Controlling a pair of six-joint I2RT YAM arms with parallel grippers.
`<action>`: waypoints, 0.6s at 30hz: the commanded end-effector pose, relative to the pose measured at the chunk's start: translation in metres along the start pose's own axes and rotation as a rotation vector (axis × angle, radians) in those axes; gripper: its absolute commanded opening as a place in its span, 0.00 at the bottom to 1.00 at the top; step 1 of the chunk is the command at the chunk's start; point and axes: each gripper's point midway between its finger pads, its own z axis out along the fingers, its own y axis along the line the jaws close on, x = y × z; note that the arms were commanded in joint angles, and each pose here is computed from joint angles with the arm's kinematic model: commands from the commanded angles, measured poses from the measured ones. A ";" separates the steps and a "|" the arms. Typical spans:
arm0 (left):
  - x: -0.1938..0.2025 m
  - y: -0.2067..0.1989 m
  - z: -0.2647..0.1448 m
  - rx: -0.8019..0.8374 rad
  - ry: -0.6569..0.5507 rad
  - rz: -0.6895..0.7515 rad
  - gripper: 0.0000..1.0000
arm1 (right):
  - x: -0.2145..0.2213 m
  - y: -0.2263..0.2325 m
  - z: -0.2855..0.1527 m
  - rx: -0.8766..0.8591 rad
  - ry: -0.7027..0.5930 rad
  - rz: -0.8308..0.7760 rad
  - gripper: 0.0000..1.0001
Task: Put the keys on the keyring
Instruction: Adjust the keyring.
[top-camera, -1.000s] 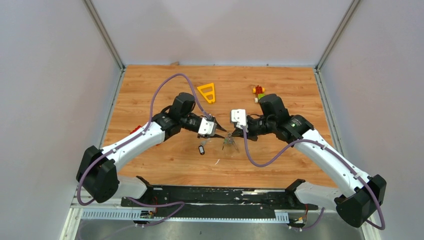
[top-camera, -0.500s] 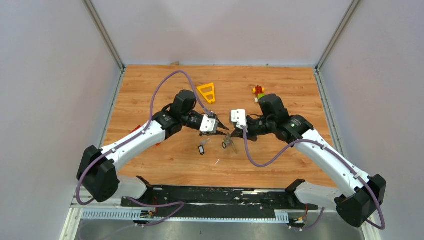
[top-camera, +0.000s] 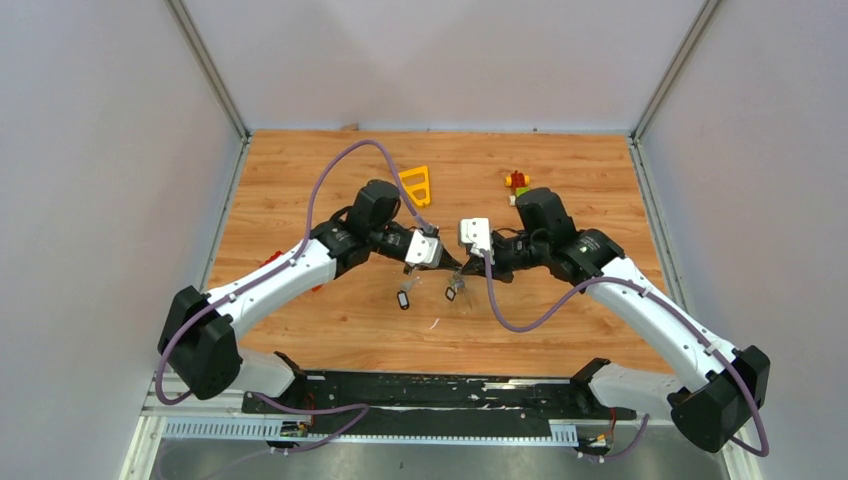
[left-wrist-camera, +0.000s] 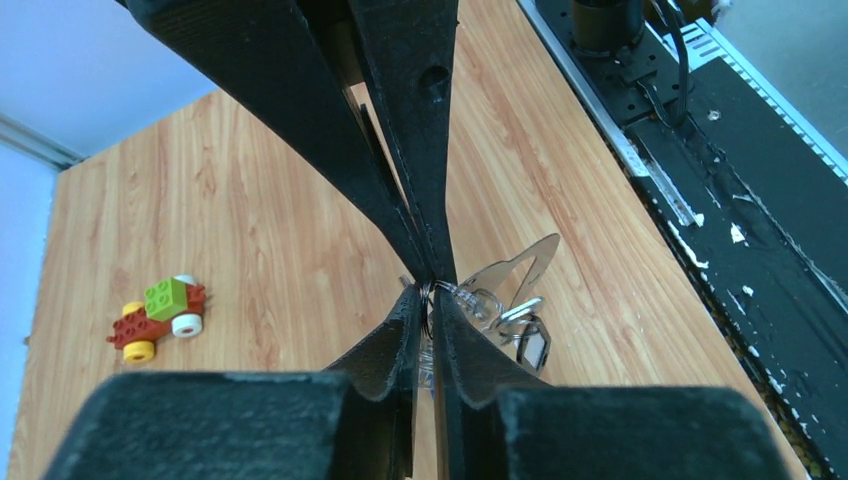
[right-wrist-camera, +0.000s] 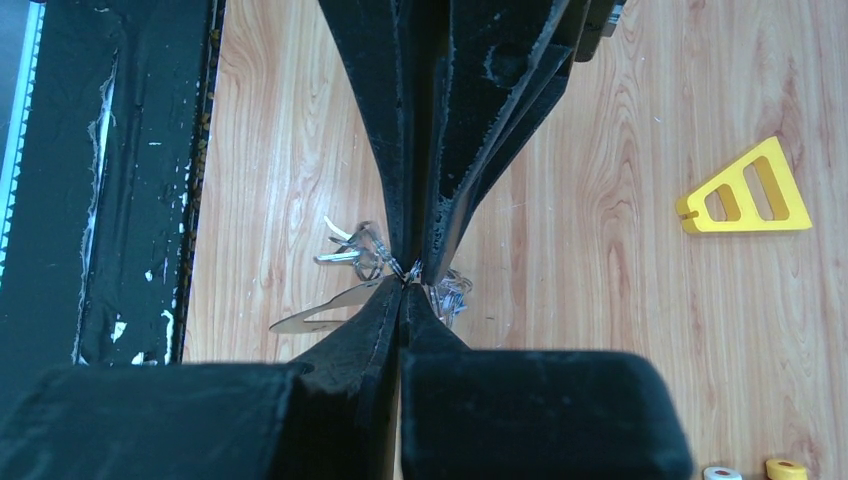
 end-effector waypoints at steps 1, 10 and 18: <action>-0.019 0.006 0.001 0.008 -0.034 0.030 0.08 | -0.018 -0.005 0.001 0.007 -0.063 -0.038 0.00; -0.018 -0.007 -0.005 -0.021 -0.069 0.030 0.00 | -0.021 -0.005 -0.009 0.074 -0.091 -0.055 0.13; -0.066 0.005 -0.032 -0.267 -0.439 -0.087 0.00 | -0.035 0.005 -0.025 0.122 -0.202 -0.092 0.32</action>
